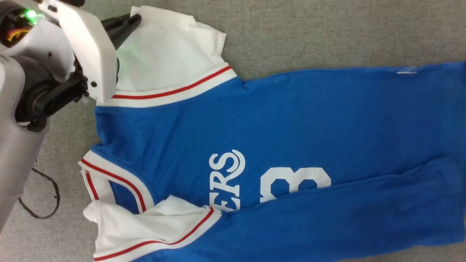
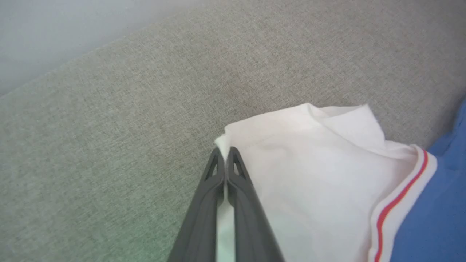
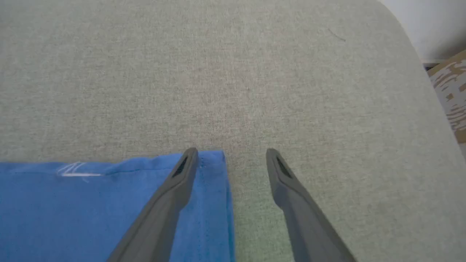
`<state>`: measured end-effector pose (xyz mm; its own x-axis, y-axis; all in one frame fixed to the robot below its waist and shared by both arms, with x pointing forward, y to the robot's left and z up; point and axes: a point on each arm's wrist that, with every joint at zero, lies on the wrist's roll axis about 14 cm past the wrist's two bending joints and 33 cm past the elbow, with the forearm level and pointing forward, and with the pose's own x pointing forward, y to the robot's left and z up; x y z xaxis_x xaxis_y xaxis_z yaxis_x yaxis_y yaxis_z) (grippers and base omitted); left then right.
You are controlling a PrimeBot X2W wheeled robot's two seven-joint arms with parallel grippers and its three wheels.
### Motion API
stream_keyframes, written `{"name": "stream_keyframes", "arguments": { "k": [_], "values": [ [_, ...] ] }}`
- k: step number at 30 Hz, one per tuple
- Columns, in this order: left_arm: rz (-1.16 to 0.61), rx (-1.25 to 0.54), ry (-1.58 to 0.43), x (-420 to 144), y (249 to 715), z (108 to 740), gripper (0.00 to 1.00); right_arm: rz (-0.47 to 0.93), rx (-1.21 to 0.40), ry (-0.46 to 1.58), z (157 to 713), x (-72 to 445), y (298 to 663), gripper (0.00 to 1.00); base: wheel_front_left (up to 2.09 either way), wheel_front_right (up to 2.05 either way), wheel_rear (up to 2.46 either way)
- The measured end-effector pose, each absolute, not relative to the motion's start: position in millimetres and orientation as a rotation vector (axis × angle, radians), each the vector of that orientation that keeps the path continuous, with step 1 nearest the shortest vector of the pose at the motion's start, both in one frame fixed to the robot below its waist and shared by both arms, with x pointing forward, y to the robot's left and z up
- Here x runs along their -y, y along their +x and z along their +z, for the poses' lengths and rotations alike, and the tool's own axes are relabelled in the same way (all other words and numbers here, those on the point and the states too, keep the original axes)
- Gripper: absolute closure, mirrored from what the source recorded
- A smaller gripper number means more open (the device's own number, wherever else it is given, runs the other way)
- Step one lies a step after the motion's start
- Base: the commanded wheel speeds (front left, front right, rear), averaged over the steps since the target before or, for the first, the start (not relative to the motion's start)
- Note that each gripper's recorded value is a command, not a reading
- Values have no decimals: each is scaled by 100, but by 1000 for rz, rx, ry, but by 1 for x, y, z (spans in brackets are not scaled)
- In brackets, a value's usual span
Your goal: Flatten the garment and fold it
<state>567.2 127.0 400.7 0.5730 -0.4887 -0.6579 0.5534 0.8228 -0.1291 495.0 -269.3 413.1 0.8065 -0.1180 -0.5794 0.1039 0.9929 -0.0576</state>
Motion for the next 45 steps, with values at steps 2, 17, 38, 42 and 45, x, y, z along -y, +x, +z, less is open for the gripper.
{"name": "stream_keyframes", "arguments": {
  "k": [2,17,38,42,45],
  "values": [
    [-611,-747,94,-128,567,398,100,-117,-707,16,395,268,489,0,0,0,0],
    [-593,-689,63,-131,572,406,100,-86,-798,91,380,254,489,100,0,0,0],
    [-557,-346,-95,-154,478,503,100,-68,-593,195,436,254,443,100,0,0,0],
    [-517,-416,-143,-163,441,495,100,-73,-588,226,442,253,425,100,0,0,0],
    [-483,-483,-179,-170,413,484,100,-77,-595,247,443,253,413,100,0,0,0]
  ]
}}
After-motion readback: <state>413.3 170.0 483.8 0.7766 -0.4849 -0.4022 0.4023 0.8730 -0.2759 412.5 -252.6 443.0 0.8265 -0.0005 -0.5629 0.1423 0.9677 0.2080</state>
